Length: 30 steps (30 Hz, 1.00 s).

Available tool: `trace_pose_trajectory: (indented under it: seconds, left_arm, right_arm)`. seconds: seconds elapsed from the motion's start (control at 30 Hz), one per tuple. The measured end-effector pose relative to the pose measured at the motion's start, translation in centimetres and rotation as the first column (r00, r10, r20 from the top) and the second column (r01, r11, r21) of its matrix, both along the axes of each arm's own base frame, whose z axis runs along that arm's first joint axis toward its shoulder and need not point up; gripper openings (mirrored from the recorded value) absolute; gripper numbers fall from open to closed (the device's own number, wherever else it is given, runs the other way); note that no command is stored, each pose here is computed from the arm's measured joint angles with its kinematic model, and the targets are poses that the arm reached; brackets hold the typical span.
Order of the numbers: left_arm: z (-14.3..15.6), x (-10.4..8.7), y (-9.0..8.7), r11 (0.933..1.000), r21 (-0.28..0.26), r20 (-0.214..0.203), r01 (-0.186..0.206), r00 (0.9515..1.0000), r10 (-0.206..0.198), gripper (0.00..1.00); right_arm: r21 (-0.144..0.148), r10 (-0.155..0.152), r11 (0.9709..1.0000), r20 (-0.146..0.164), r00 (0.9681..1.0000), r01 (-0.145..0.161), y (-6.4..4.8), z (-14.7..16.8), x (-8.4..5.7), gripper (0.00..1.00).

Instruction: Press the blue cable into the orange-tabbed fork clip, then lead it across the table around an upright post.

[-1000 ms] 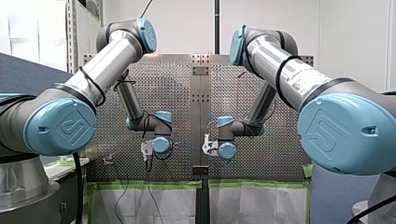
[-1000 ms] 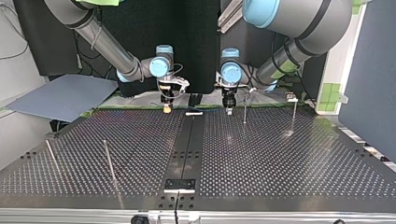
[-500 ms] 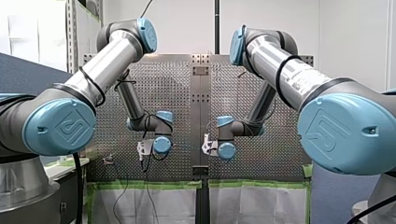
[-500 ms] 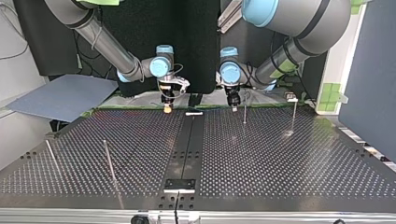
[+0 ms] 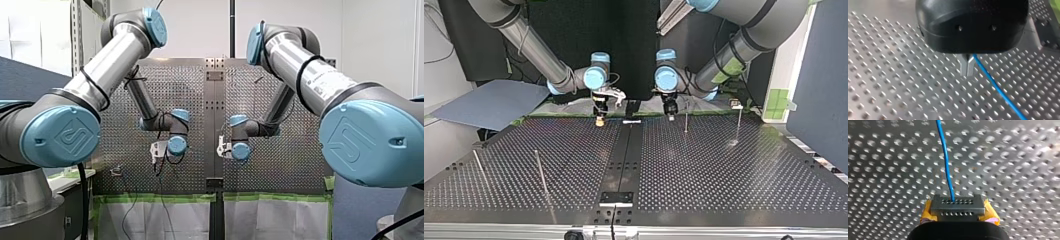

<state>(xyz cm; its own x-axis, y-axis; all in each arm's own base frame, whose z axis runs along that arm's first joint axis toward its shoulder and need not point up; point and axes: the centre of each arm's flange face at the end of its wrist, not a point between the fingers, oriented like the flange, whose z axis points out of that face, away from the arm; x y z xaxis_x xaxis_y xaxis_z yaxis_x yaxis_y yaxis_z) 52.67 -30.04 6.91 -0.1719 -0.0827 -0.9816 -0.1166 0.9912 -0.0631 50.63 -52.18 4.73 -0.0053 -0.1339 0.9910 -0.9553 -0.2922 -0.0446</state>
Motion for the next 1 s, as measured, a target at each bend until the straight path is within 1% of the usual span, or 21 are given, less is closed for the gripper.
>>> trace_pose_trajectory:
  seconds: [0.1, 0.23, 0.33, 0.43, 0.6, 0.73, 0.83, 0.97, 1.0]
  left_arm:
    - [1.5, -0.4, -0.5, 0.9999, -0.003, 0.000, 0.011, 0.9999, -0.011, 0.00]
    - [3.7, -0.8, -1.0, 0.9997, -0.008, 0.002, 0.023, 0.9997, -0.023, 0.00]
    - [5.4, -1.1, -1.3, 0.9994, -0.013, 0.010, 0.032, 0.9994, -0.032, 0.00]
    - [7.1, -1.1, -1.6, 0.9986, -0.020, 0.022, 0.049, 0.9986, -0.049, 0.00]
    - [9.8, -1.4, -2.1, 0.9973, -0.029, 0.038, 0.067, 0.9971, -0.066, 0.00]
    - [11.9, -1.6, -2.3, 0.9966, -0.039, 0.060, 0.072, 0.9958, -0.070, 0.00]
    - [13.9, -1.6, -2.5, 0.9962, -0.047, 0.081, 0.073, 0.9943, -0.070, 0.00]
    - [17.0, -1.5, -2.7, 0.9957, -0.056, 0.111, 0.073, 0.9916, -0.066, 0.00]
    - [17.4, -1.5, -2.8, 0.9957, -0.057, 0.113, 0.073, 0.9914, -0.066, 0.00]
  right_arm:
    - [0.001, -0.002, 1.0000, -0.002, 1.0000, 0.002, 0.2, 2.0, 0.1, 0.00]
    - [0.000, 0.003, 1.0000, -0.002, 1.0000, -0.003, 0.4, 4.7, 0.2, 0.00]
    - [-0.005, 0.011, 0.9999, 0.002, 0.9999, -0.011, 0.5, 6.7, 0.3, 0.00]
    - [-0.012, 0.018, 0.9998, 0.008, 0.9998, -0.018, 0.7, 8.4, 0.3, 0.00]
    - [-0.039, 0.025, 0.9990, 0.027, 0.9993, -0.024, 1.0, 11.7, 0.6, 0.00]
    - [-0.066, 0.031, 0.9974, 0.046, 0.9985, -0.028, 1.1, 14.1, 0.8, 0.00]
    - [-0.085, 0.036, 0.9959, 0.059, 0.9976, -0.031, 1.3, 16.0, 1.0, 0.00]
    - [-0.114, 0.042, 0.9929, 0.079, 0.9959, -0.033, 1.6, 18.7, 1.0, 0.00]
    - [-0.120, 0.043, 0.9923, 0.083, 0.9956, -0.033, 1.7, 19.2, 0.9, 0.00]
